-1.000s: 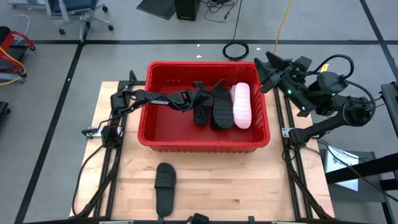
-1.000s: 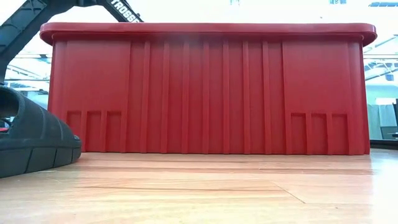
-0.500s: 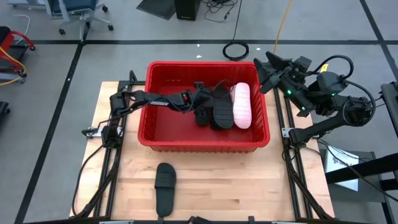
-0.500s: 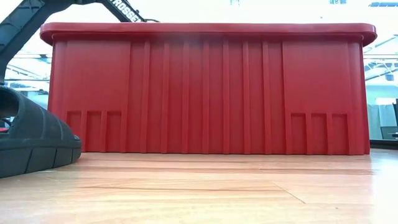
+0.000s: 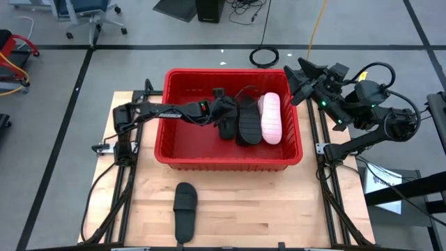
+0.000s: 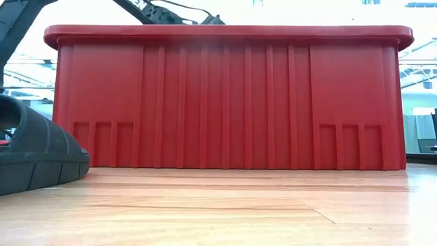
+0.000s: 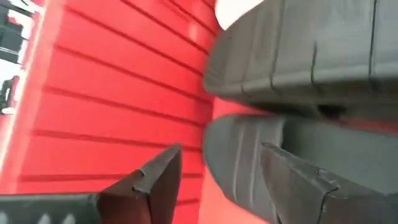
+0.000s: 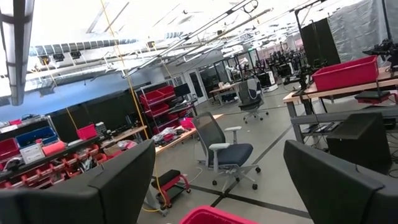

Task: Pick and place slides into bin
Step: Stack the black slide on top of the black slide in the red bin

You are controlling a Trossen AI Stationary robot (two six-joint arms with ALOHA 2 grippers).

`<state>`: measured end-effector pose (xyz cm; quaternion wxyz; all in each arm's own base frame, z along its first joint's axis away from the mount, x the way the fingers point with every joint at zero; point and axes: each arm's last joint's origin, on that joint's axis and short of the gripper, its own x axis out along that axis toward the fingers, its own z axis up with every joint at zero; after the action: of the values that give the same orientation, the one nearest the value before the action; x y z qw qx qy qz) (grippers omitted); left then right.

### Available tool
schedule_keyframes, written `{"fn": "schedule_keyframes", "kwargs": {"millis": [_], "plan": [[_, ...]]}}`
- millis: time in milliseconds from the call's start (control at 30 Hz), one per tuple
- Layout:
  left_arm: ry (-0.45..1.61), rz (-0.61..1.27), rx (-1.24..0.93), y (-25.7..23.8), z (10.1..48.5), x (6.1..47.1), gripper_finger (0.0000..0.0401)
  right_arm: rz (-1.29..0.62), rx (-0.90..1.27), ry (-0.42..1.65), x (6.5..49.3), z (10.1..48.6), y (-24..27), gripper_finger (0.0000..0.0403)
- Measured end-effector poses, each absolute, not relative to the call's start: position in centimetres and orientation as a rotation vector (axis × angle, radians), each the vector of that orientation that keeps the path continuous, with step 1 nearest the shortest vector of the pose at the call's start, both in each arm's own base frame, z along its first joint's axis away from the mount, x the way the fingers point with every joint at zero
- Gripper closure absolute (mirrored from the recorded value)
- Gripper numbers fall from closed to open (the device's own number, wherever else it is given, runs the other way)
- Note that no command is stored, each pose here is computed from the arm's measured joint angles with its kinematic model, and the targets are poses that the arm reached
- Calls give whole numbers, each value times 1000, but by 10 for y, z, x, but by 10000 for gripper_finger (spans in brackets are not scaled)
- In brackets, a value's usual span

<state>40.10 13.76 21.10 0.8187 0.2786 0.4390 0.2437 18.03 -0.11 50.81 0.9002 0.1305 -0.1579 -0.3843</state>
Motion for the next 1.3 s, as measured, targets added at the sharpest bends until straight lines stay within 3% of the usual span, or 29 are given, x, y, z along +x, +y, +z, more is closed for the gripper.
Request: {"fn": "schedule_keyframes", "kwargs": {"millis": [300, 767, 933, 1300], "plan": [[809, 542, 502, 116, 267, 381, 182, -795, 268, -323, 182, 508, -1, 55], [469, 497, 470, 31, 376, 322, 193, -795, 248, -290, 204, 499, 2, 55], [452, 461, 450, -2, 389, 300, 194, -750, 306, -332, 214, 499, 4, 55], [525, 156, 529, -92, 387, 252, 206, -372, 587, -509, 256, 497, 18, 55]]}}
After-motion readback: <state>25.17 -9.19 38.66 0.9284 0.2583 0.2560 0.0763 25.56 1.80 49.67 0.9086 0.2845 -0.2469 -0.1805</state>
